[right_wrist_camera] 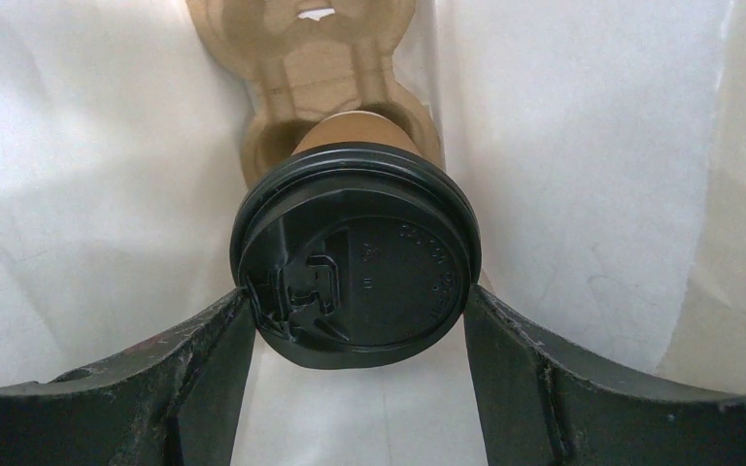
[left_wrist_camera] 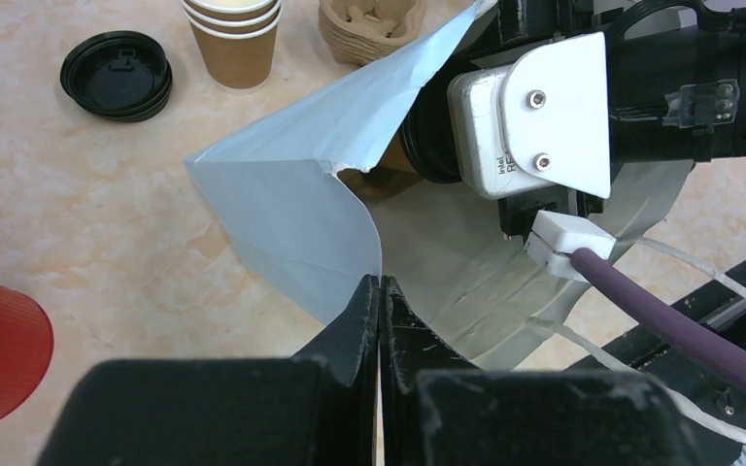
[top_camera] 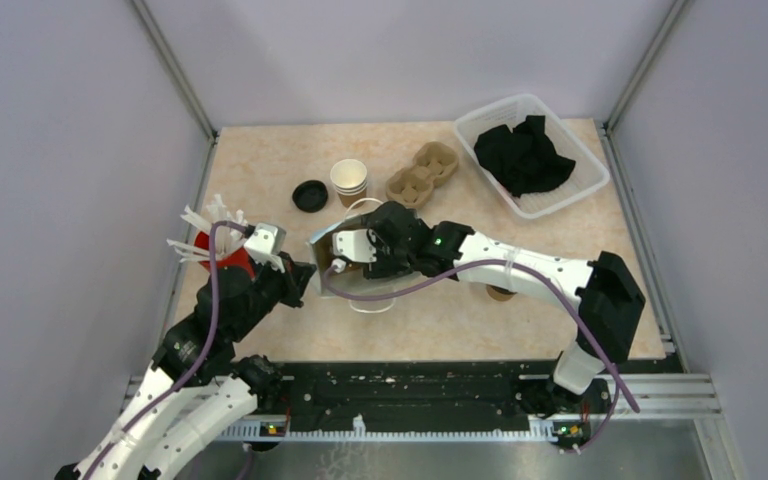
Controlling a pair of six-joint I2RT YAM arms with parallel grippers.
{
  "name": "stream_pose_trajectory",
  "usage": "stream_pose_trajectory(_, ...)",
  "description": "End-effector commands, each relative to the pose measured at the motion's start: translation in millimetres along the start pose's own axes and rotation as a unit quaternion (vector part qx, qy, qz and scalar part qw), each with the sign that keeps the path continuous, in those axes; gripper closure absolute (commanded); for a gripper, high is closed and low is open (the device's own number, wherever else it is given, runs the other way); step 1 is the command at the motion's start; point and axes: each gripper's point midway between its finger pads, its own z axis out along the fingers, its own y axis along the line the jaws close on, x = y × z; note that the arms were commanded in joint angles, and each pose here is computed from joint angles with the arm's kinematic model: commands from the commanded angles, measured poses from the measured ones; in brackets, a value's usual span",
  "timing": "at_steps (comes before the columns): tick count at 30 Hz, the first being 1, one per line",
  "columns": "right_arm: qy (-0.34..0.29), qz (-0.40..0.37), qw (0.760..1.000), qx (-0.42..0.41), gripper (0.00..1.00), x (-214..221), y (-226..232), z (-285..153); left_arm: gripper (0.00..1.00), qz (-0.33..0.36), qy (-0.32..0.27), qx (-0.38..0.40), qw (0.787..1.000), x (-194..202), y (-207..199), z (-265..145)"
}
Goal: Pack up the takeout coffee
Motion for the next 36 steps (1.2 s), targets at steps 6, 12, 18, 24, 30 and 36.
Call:
stream_pose_trajectory(6,-0.018,0.006,0.999,0.036,0.58,-8.2,-11.2,-0.7,1.00,0.006,-0.015,0.016,1.000,-7.7,-6.3,4.1)
stream_pose_trajectory(12,-0.016,0.008,0.999,0.036,0.58,-6.7,-8.8,14.1,1.00,0.006,-0.016,0.018,1.000,-8.2,-7.1,3.5)
stream_pose_trajectory(18,-0.015,0.012,0.999,0.032,0.58,-3.6,-6.4,27.0,1.00,0.007,-0.016,0.020,1.000,-8.7,-7.7,3.1)
stream_pose_trajectory(24,-0.003,0.005,1.000,0.016,0.58,1.0,2.9,41.6,1.00,0.006,-0.016,0.019,1.000,-10.2,-7.6,2.1)
stream_pose_trajectory(30,0.017,0.002,1.000,0.021,0.58,5.5,1.5,49.8,1.00,0.004,-0.017,0.017,1.000,-10.6,-6.9,1.7)
stream_pose_trajectory(36,0.005,0.012,0.999,0.029,0.58,-3.6,-7.2,46.1,1.00,0.004,-0.018,0.016,1.000,-11.2,-6.8,1.3)
